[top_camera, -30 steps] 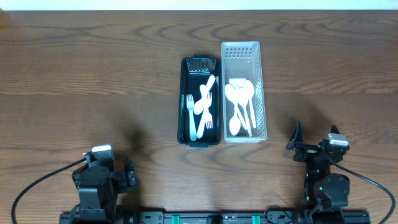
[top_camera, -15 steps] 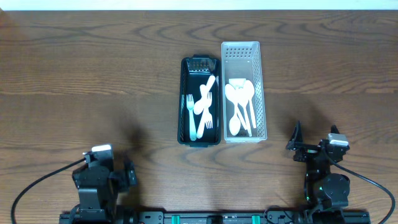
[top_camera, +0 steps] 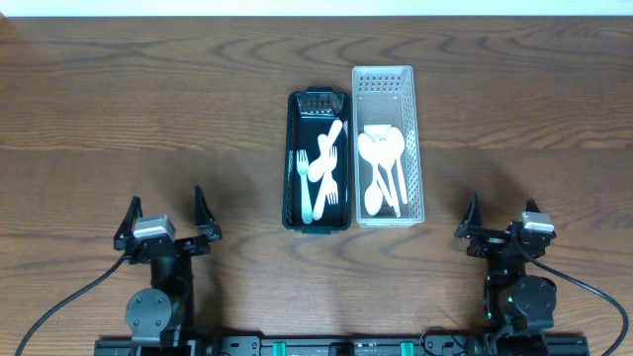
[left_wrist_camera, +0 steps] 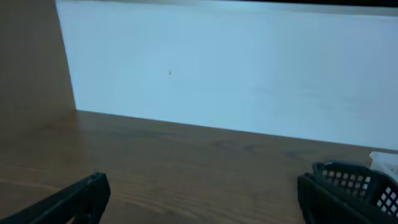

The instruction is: Pack container

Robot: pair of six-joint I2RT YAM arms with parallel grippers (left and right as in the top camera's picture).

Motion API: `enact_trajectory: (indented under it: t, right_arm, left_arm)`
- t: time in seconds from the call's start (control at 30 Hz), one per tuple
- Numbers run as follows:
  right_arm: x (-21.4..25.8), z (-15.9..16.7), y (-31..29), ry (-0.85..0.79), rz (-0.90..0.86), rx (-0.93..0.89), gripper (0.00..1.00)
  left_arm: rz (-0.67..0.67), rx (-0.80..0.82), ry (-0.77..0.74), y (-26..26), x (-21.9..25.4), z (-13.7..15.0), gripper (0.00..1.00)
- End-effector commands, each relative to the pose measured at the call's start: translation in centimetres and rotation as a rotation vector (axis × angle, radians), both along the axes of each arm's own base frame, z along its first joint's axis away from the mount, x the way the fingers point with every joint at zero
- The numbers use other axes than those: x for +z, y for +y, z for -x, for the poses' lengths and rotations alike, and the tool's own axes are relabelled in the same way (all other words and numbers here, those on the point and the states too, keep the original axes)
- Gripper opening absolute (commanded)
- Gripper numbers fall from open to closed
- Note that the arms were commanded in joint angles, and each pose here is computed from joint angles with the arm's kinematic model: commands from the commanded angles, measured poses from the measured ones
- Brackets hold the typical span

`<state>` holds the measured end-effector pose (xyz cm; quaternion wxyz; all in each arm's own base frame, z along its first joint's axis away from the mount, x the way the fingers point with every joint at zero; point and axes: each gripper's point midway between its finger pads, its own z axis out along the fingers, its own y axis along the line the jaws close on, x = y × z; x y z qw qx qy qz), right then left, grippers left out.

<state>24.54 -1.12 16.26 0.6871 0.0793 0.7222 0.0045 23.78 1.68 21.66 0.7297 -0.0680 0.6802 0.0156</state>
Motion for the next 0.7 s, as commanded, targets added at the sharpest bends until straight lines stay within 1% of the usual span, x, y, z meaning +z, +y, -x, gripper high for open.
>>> enact_trajectory:
  t: [0.0,0.2,0.33,0.47,0.67]
  right_arm:
    - [-0.1,0.0,-0.2,-0.003,-0.015,-0.009,0.99]
    - [-0.1,0.0,-0.2,-0.003,-0.015,-0.009,0.99]
    - [-0.1,0.0,-0.2,-0.003,-0.015,-0.009,0.99]
    - [-0.1,0.0,-0.2,-0.003,-0.015,-0.009,0.99]
    - [-0.1,0.0,-0.2,-0.003,-0.015,-0.009,0.99]
  left_arm:
    - [-0.008,-0.031,-0.001,-0.6,-0.6,-0.2,0.98]
    - [-0.013,-0.094,0.088,-1.7,-4.8,-0.9,0.98]
    - [0.000,-0.127,0.229,-2.3,-8.2,-0.6,0.98]
    - [0.087,-0.133,0.217,-2.5,-8.0,-0.6,0.98]
    - [0.086,-0.130,0.226,-2.4,-8.2,-0.6,0.98]
